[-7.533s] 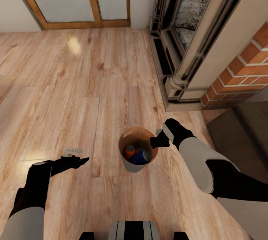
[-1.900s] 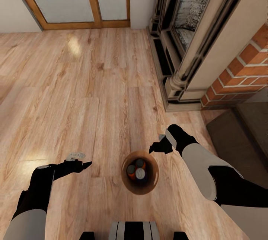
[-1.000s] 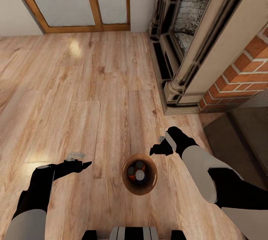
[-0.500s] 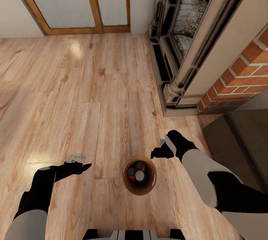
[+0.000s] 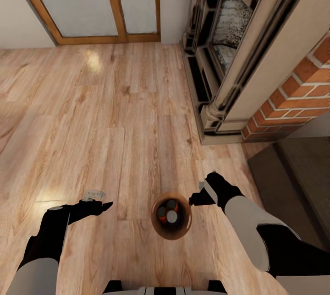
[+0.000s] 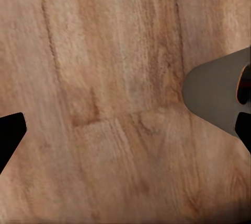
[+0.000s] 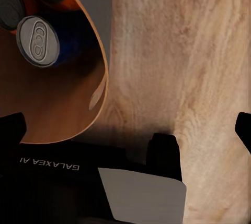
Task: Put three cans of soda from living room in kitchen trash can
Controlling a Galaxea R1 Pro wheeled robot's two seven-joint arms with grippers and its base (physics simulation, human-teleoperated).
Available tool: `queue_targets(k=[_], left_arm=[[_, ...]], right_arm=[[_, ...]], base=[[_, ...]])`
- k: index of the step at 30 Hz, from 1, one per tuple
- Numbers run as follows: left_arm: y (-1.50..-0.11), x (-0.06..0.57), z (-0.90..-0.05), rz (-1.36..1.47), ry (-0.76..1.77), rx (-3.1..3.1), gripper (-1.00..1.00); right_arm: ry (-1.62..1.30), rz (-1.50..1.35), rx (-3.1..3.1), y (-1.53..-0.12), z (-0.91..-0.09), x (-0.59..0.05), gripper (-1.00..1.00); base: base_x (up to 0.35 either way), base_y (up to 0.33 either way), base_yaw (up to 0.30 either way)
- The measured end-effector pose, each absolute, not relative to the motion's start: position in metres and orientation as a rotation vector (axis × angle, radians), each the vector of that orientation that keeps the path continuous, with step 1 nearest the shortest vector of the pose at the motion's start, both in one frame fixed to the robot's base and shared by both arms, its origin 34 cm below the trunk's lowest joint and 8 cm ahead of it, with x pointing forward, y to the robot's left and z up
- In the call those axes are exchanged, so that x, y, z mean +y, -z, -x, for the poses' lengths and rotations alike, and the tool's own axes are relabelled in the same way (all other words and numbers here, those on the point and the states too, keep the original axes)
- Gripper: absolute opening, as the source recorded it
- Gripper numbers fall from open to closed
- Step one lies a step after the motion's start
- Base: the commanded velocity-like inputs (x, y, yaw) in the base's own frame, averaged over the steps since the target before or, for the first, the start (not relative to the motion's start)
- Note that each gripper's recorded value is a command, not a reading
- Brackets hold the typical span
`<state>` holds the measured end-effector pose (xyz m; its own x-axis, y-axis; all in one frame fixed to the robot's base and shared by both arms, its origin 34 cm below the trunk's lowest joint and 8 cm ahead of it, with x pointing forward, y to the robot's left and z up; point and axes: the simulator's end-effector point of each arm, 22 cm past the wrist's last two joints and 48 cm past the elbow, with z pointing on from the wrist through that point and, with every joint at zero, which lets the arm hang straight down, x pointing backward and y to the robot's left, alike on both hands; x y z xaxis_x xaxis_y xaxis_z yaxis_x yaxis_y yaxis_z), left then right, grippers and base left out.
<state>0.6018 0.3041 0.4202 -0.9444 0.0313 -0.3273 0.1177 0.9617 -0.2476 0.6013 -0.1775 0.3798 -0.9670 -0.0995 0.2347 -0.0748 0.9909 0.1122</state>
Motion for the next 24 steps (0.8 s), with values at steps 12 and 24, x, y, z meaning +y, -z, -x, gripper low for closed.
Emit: queue_targets(k=[12, 24], left_arm=[[-0.410, 0.310, -0.572, -0.086, 0.303, 2.864, 1.00], [-0.381, 0.288, -0.489, -0.059, 0.320, 3.015, 1.00]], right_arm=[[0.098, -0.103, -2.886, -0.381, -0.564, -0.211, 1.00], [-0.002, -0.149, -2.889, -0.369, -0.473, -0.287, 1.00]], base=[[0.000, 0.000, 0.000], [0.000, 0.000, 0.000]])
